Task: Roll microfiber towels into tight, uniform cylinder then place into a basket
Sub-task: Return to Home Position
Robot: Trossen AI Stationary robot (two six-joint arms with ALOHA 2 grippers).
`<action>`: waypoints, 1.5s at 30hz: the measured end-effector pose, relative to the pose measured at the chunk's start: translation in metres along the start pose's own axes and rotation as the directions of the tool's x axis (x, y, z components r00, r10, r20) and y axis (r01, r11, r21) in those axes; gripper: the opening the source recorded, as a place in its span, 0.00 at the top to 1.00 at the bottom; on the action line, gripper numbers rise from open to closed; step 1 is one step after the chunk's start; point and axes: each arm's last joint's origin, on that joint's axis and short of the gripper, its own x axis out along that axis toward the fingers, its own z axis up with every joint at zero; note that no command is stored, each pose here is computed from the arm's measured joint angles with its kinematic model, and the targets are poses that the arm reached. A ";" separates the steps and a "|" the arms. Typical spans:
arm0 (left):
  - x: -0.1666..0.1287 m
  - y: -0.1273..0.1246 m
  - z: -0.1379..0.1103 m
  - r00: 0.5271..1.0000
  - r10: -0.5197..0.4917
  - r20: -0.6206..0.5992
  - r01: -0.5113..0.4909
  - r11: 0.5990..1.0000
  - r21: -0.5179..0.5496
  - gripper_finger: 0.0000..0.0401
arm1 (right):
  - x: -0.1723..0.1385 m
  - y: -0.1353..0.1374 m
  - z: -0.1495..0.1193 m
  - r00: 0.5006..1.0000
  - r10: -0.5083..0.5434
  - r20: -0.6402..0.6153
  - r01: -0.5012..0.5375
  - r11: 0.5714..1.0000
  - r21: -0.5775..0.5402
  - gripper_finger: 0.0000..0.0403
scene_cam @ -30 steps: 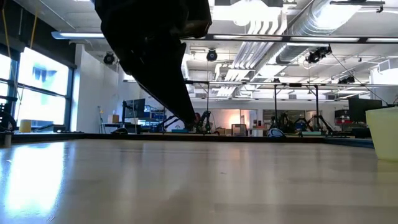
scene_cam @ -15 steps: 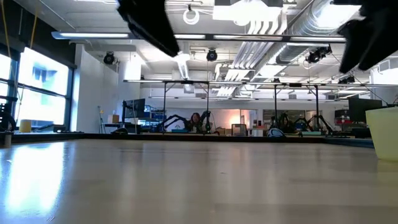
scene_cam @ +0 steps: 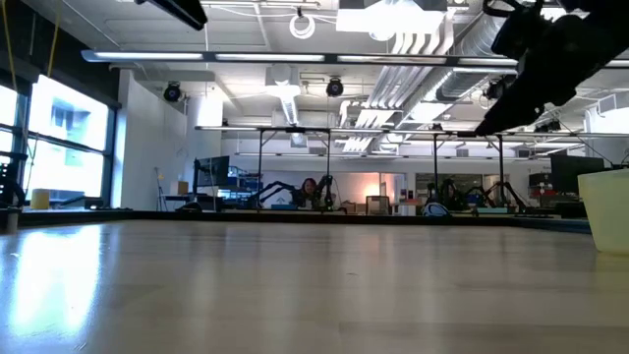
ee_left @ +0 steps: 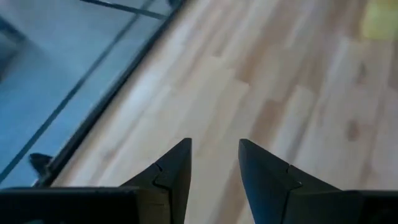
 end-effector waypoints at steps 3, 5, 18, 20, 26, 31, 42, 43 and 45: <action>-0.010 0.018 -0.008 0.998 0.045 0.043 -0.043 0.998 -0.042 0.70 | 0.000 -0.008 -0.006 0.997 -0.004 0.080 0.001 0.999 0.039 0.39; -0.014 0.026 -0.013 0.996 0.059 0.074 -0.054 0.996 -0.069 0.70 | 0.000 -0.013 -0.012 0.994 -0.009 0.105 0.004 0.998 0.055 0.39; -0.011 0.078 -0.082 0.977 0.165 0.134 -0.114 0.939 -0.325 0.70 | 0.010 -0.023 -0.037 0.980 -0.022 0.200 0.000 0.994 0.107 0.39; -0.006 0.081 -0.093 0.977 0.169 0.132 -0.113 0.928 -0.354 0.70 | 0.010 -0.025 -0.038 0.979 -0.029 0.200 0.007 0.994 0.111 0.39; 0.012 0.081 -0.124 0.975 0.149 0.165 -0.056 0.884 -0.464 0.70 | 0.010 -0.029 -0.037 0.976 -0.056 0.208 0.036 0.994 0.102 0.39; 0.038 0.065 -0.141 0.972 0.062 0.227 0.053 0.883 -0.467 0.70 | 0.010 -0.032 -0.037 0.975 -0.076 0.208 0.054 0.992 0.112 0.39; 0.081 0.044 -0.161 0.897 0.001 0.441 0.190 0.901 -0.390 0.70 | 0.010 -0.031 -0.034 0.970 -0.071 0.232 0.049 0.994 0.099 0.39; 0.084 0.044 -0.163 0.891 -0.005 0.454 0.206 0.896 -0.394 0.70 | 0.009 -0.031 -0.034 0.968 -0.069 0.241 0.046 0.994 0.100 0.39; 0.088 0.045 -0.164 0.883 -0.018 0.469 0.229 0.889 -0.397 0.70 | 0.009 -0.030 -0.033 0.966 -0.062 0.252 0.040 0.995 0.091 0.39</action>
